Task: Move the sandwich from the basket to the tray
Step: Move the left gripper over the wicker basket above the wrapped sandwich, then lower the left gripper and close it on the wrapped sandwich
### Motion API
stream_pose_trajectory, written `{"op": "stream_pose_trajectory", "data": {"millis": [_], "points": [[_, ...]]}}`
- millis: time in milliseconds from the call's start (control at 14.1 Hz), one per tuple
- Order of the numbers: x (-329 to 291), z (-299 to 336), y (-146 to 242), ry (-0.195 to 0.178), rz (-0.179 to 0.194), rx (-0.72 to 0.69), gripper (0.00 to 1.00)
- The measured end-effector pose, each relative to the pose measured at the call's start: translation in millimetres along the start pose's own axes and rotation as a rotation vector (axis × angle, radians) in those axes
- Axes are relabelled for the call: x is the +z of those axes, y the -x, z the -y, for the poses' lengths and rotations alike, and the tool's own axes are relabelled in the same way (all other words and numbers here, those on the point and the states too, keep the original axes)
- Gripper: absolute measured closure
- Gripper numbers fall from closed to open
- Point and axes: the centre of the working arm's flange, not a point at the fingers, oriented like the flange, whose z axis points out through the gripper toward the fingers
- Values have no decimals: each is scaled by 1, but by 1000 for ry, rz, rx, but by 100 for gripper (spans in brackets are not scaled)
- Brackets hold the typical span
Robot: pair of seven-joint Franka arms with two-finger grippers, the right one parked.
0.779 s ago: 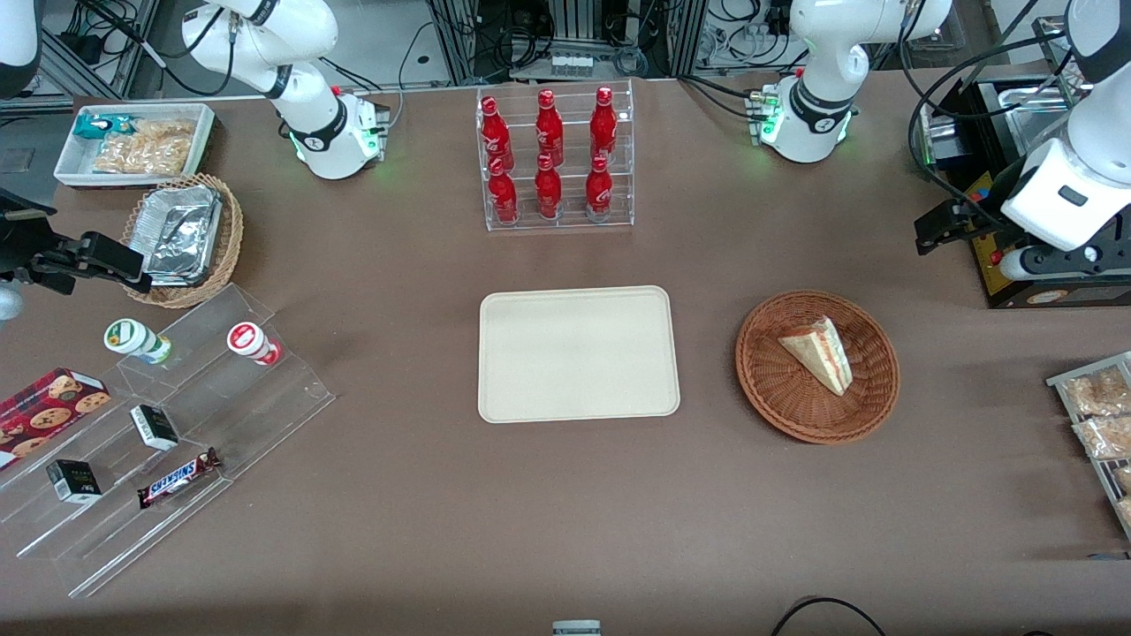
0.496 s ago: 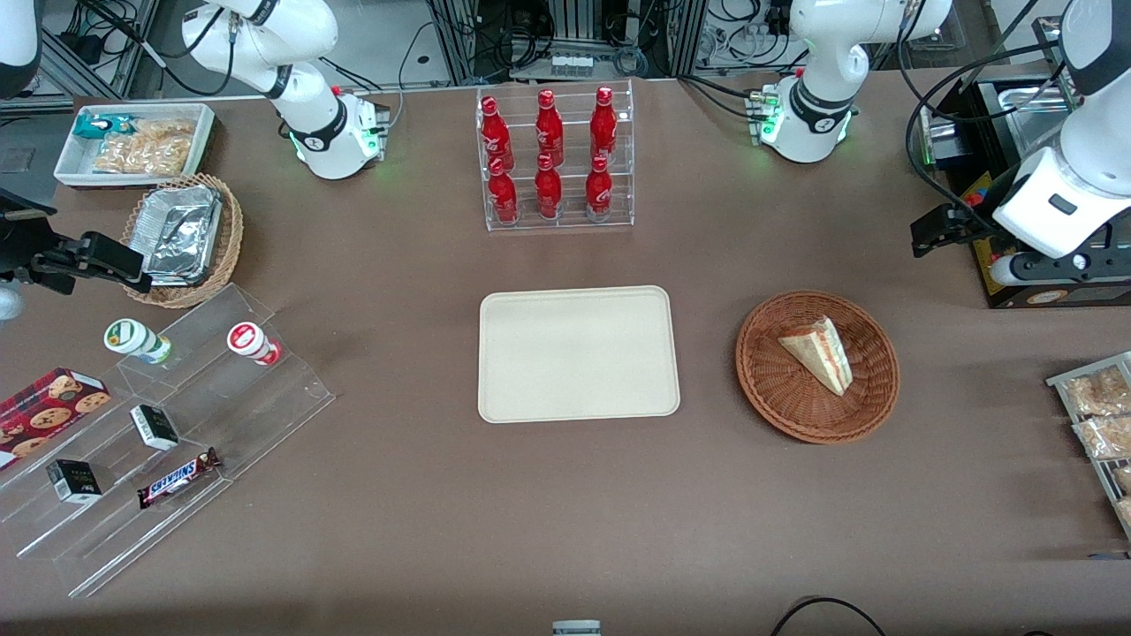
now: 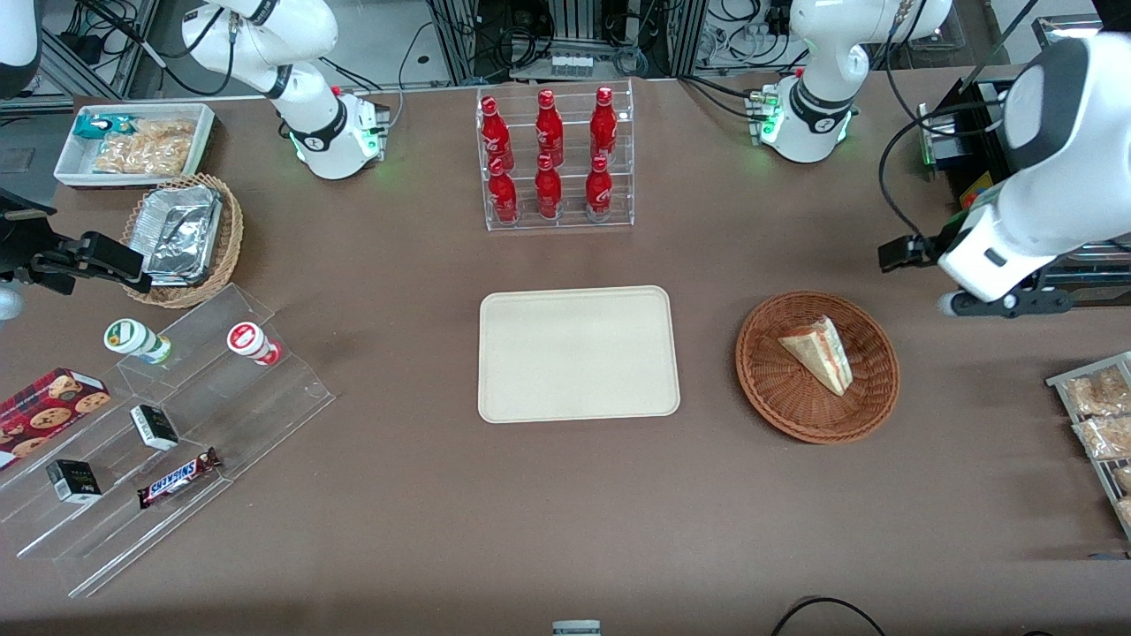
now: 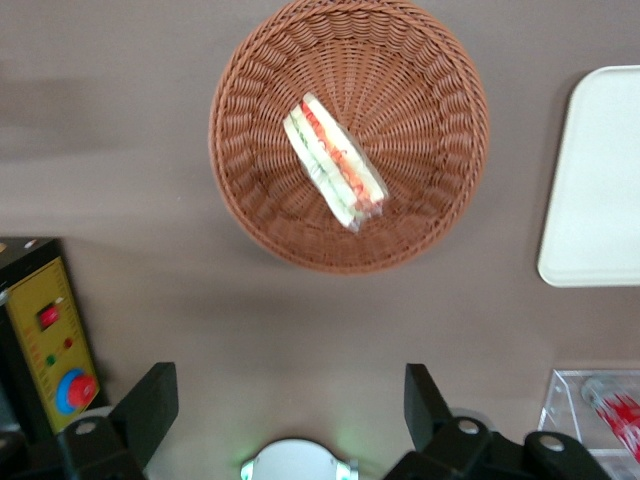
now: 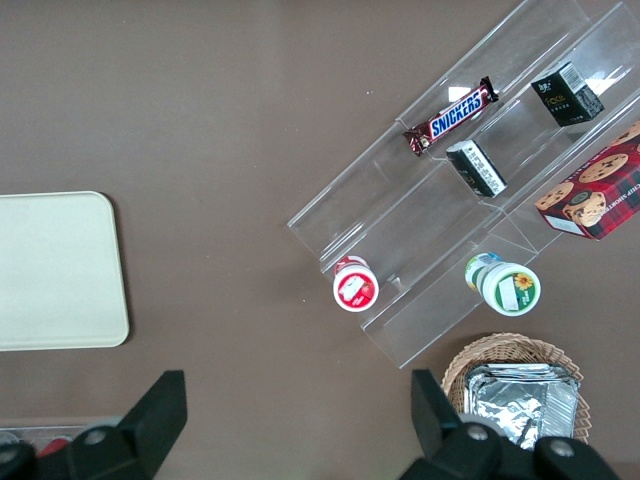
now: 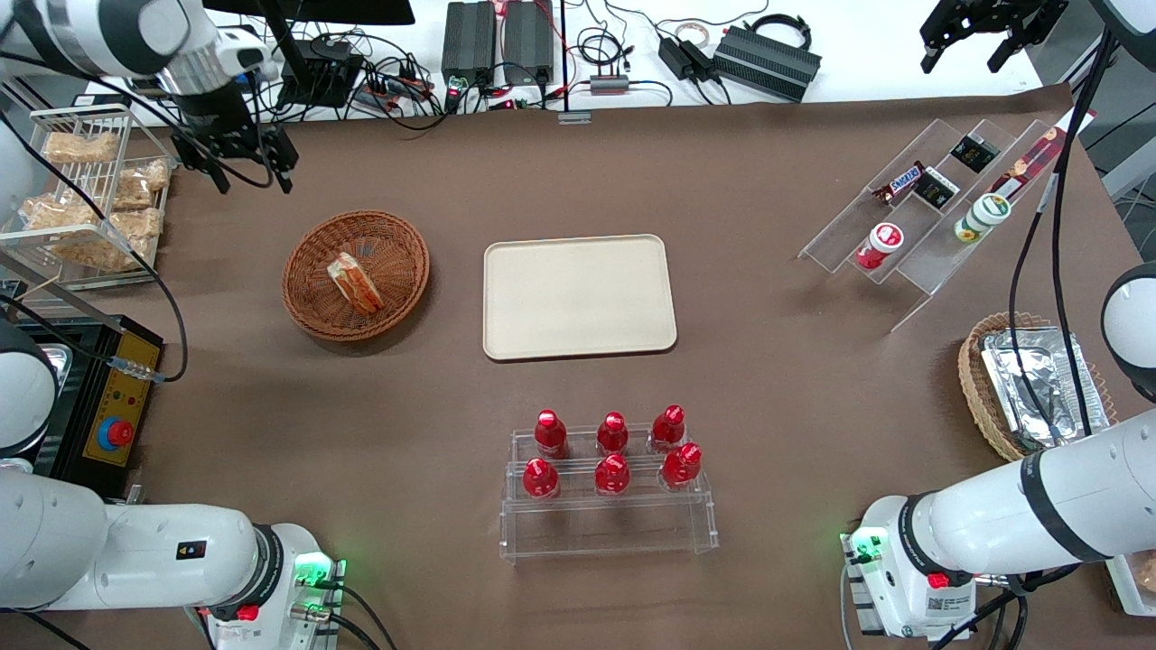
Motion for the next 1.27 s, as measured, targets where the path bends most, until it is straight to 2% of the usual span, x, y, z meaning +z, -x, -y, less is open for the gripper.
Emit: {"op": "stream_pose_trajectory", "data": {"millis": [212,496,637,920,1133,1274], "points": [[62,-4,-10,3,-24,7,0],[138,-9,-11,15,-118,-9,0],[159,-9,-10,23,-140,-68,0],[168,-10,-14,60,-180,-377,0],[175,-24,-12,88,-178,-649,0],[181,-28,-13,97,-171,-755,0]]}}
